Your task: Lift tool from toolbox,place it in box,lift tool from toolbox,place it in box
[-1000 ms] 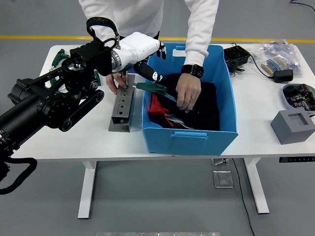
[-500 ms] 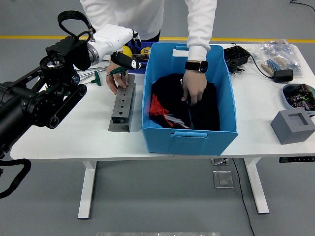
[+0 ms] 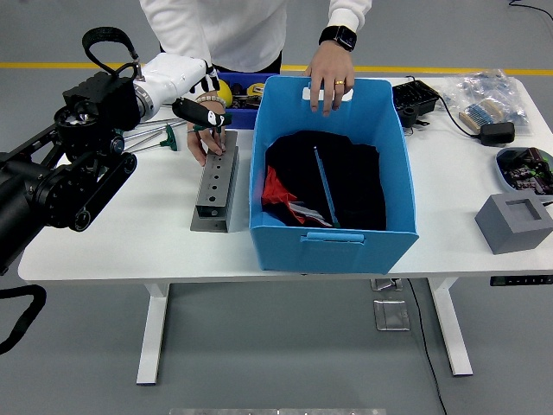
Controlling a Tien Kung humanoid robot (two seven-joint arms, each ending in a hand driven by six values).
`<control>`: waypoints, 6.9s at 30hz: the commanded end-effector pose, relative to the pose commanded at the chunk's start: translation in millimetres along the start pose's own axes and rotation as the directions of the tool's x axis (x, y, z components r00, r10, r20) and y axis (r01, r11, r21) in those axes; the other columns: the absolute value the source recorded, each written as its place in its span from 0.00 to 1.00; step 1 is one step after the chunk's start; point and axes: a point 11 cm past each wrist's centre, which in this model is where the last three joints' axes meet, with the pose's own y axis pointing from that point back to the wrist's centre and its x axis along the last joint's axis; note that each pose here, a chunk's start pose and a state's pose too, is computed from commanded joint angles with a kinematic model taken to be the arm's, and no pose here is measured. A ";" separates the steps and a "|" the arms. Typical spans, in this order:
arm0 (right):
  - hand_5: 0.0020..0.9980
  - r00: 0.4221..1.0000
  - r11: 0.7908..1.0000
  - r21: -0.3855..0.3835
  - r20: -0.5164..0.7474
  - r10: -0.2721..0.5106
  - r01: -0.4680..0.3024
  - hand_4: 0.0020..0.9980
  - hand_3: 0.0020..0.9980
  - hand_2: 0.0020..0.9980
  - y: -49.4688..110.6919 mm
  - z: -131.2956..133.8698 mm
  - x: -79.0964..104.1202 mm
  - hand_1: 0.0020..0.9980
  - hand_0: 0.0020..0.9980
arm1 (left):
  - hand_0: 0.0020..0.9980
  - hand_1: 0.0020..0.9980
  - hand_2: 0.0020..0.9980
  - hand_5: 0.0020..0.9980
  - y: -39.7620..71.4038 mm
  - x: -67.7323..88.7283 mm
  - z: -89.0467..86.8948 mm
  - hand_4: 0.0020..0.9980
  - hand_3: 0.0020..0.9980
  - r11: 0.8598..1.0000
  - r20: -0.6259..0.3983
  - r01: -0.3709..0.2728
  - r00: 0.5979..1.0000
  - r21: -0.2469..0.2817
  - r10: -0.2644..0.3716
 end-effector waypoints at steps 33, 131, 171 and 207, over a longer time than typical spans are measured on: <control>0.57 1.000 1.000 -0.003 0.001 -0.001 0.001 0.79 0.54 0.69 0.1 1.2 -1.5 0.61 0.63 | 0.26 0.39 0.53 0.73 50.5 -82.4 -44.7 0.80 0.76 0.897 -0.794 0.112 0.521 0.428 0.314; 0.58 0.998 0.999 0.032 -0.065 -0.005 0.007 0.78 0.53 0.69 1.7 -17.5 -1.7 0.62 0.63 | 0.39 0.59 0.73 0.98 3.3 -143.9 9.1 0.90 0.90 0.935 -0.804 0.354 -0.549 0.028 0.231; 0.58 0.995 0.999 0.046 -0.099 -0.005 0.010 0.78 0.53 0.69 2.0 -22.1 -0.9 0.62 0.63 | 0.67 0.73 0.84 1.00 -11.4 -128.3 34.4 0.91 0.85 0.953 -0.701 0.300 -0.688 -0.042 0.186; 0.57 0.997 1.000 0.026 -0.071 -0.010 0.012 0.79 0.54 0.69 0.9 -10.5 -1.8 0.61 0.63 | 0.73 0.77 0.93 0.98 3.5 -6.1 84.5 0.90 0.88 0.969 -0.673 0.016 -0.723 -0.247 -0.160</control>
